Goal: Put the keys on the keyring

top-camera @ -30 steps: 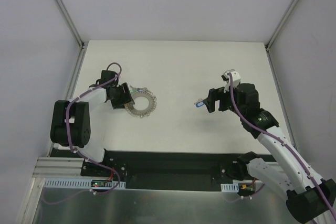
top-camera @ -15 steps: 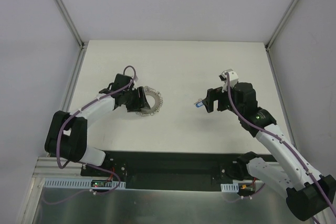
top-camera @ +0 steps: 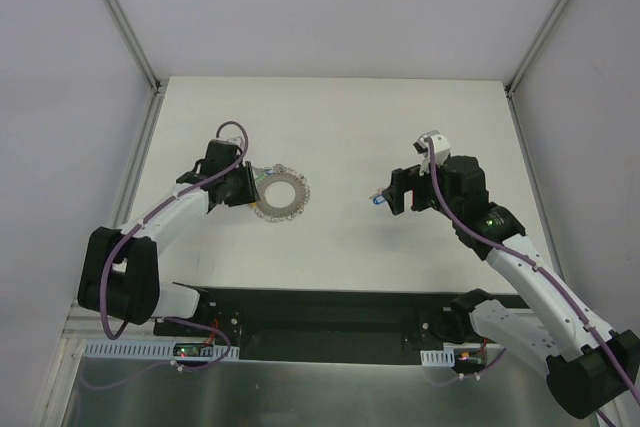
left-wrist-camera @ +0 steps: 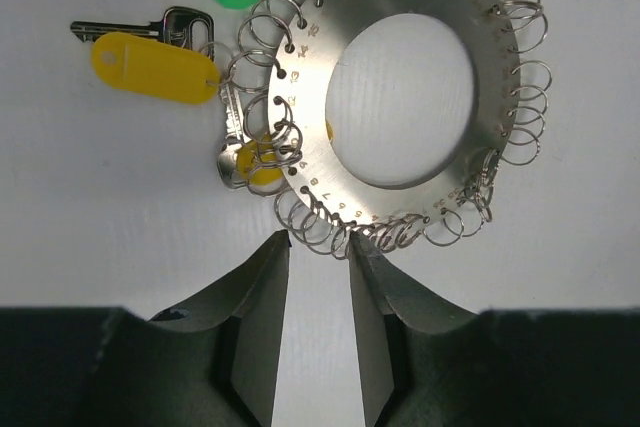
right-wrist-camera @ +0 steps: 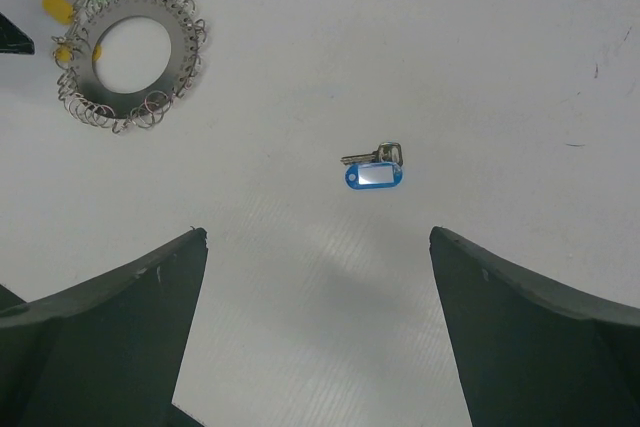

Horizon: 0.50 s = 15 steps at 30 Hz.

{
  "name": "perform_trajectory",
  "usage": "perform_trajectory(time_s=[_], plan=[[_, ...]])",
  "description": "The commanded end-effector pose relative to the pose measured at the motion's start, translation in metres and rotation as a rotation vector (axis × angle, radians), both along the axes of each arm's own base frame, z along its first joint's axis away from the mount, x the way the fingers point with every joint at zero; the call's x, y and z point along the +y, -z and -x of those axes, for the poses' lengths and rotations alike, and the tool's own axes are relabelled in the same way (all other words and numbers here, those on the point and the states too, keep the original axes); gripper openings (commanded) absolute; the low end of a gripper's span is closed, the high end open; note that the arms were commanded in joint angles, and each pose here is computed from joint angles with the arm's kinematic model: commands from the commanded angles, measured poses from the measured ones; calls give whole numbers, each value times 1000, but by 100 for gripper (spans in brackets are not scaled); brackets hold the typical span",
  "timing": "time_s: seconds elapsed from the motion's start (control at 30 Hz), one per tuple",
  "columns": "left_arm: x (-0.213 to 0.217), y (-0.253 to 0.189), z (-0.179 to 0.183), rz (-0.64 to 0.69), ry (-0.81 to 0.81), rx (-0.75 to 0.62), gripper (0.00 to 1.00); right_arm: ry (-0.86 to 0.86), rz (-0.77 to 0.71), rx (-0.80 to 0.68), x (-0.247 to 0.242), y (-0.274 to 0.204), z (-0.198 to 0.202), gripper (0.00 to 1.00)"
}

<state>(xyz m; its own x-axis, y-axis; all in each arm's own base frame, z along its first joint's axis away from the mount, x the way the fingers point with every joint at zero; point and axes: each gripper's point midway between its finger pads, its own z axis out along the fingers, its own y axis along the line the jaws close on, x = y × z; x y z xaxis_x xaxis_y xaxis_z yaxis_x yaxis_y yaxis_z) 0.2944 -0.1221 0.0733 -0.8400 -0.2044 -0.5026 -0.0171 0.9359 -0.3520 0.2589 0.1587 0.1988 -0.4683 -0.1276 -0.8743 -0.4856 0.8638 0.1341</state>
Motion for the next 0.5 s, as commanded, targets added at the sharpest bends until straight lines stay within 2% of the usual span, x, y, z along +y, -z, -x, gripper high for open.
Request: perform_trajectory(time_s=[0.0, 0.13, 0.47], plan=[[14, 17, 5, -87, 9, 50, 29, -16, -23, -68, 5, -25, -4, 97], [12, 26, 4, -97, 26, 93, 27, -18, -22, -66, 6, -24, -3, 97], [0, 33, 4, -55, 70, 141, 29, -19, -25, -57, 8, -18, -2, 97]])
